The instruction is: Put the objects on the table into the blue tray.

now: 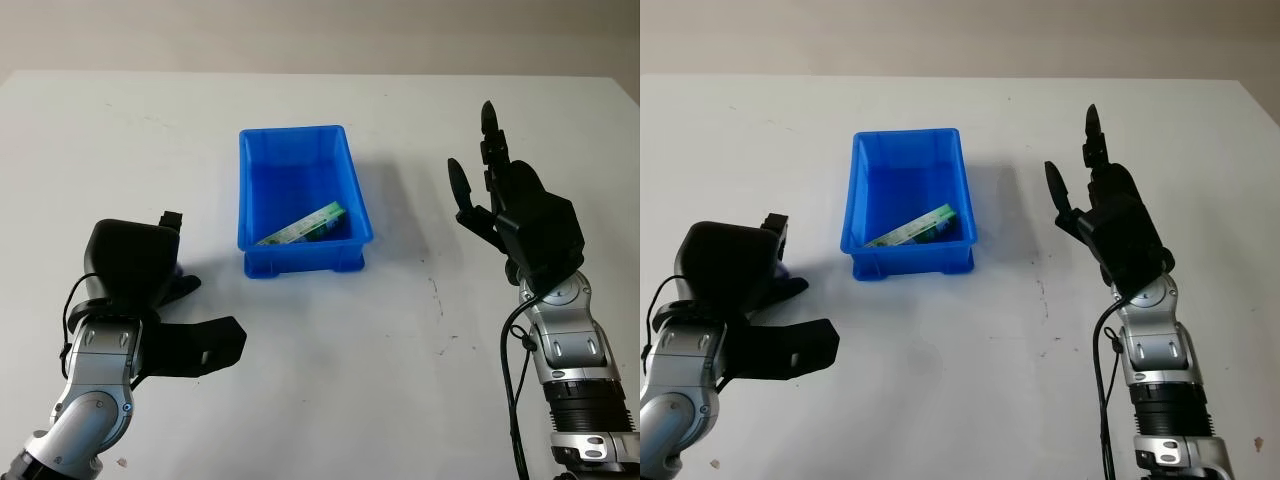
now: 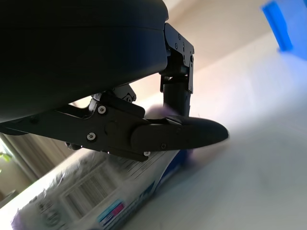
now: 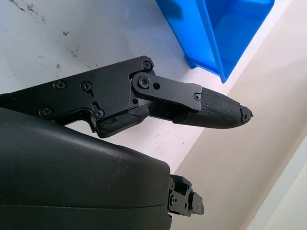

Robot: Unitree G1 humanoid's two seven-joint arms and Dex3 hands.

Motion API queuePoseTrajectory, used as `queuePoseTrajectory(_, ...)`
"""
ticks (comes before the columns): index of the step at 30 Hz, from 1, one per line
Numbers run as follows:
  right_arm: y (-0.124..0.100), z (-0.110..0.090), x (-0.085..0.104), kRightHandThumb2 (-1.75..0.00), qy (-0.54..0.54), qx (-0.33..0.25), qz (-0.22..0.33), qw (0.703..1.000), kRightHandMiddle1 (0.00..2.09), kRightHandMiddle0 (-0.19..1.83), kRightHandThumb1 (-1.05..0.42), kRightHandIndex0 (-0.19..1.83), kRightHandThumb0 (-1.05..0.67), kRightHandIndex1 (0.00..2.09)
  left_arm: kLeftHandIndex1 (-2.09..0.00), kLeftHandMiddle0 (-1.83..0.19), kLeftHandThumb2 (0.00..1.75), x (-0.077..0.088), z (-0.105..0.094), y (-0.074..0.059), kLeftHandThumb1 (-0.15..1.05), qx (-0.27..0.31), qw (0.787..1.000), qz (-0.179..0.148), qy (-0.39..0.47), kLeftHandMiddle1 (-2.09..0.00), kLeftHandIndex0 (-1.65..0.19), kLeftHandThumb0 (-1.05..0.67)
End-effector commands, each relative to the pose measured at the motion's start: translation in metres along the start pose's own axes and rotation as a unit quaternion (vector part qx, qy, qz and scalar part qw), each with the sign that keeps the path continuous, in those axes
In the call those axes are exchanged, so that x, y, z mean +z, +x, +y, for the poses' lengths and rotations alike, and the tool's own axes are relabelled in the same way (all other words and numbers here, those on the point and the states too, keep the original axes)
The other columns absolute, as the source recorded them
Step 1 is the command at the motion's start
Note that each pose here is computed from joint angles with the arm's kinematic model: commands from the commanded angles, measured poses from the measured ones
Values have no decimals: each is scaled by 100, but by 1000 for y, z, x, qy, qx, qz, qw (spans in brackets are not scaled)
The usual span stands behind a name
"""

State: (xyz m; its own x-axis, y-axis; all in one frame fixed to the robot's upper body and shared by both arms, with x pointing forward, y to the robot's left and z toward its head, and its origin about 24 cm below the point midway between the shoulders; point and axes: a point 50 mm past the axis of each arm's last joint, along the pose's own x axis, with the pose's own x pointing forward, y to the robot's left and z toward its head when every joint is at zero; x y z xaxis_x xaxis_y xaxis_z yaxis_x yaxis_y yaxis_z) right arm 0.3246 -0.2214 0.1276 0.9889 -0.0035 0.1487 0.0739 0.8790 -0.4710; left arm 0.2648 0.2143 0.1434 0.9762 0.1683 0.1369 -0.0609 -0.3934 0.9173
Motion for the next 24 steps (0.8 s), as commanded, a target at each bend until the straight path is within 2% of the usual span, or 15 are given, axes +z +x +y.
queuePoseTrajectory(1,0,-2,-1,-66,-4,-3,-2,1000,0,-19,-105,-19,-75,0,-209,-103,45,-4,15,4,105,33,999,3,-23,-209,-25,-50)
queuePoseTrajectory(7,0,-2,-2,-66,-4,-4,-3,1000,0,-19,-105,-19,-75,0,-209,-97,36,-11,42,10,105,116,989,-28,-85,-209,-23,-47)
queuePoseTrajectory(10,0,-1,-3,-66,1,-2,-4,1000,0,-19,-105,-19,-74,0,-209,-90,34,-15,70,16,105,177,977,-37,-110,-209,-28,-49)
queuePoseTrajectory(13,0,1,-4,-66,3,0,-3,1000,0,-19,-105,-19,-74,0,-209,-88,32,-16,88,21,105,233,963,-51,-126,-209,-37,-49)
queuePoseTrajectory(17,-1,2,-5,-66,14,6,-4,1000,0,-19,-105,-19,-75,0,-209,-93,24,-12,101,26,105,278,946,-74,-146,-209,-42,-46)
queuePoseTrajectory(21,-1,3,-7,-65,19,11,-3,1000,0,-19,-105,-19,-75,0,-209,-98,27,-7,111,28,105,306,931,-101,-174,-209,-50,-46)
queuePoseTrajectory(24,-2,4,-7,-65,12,14,-8,1000,0,-19,-105,-19,-74,0,-209,-99,29,-7,117,25,105,319,916,-108,-221,-209,-46,-46)
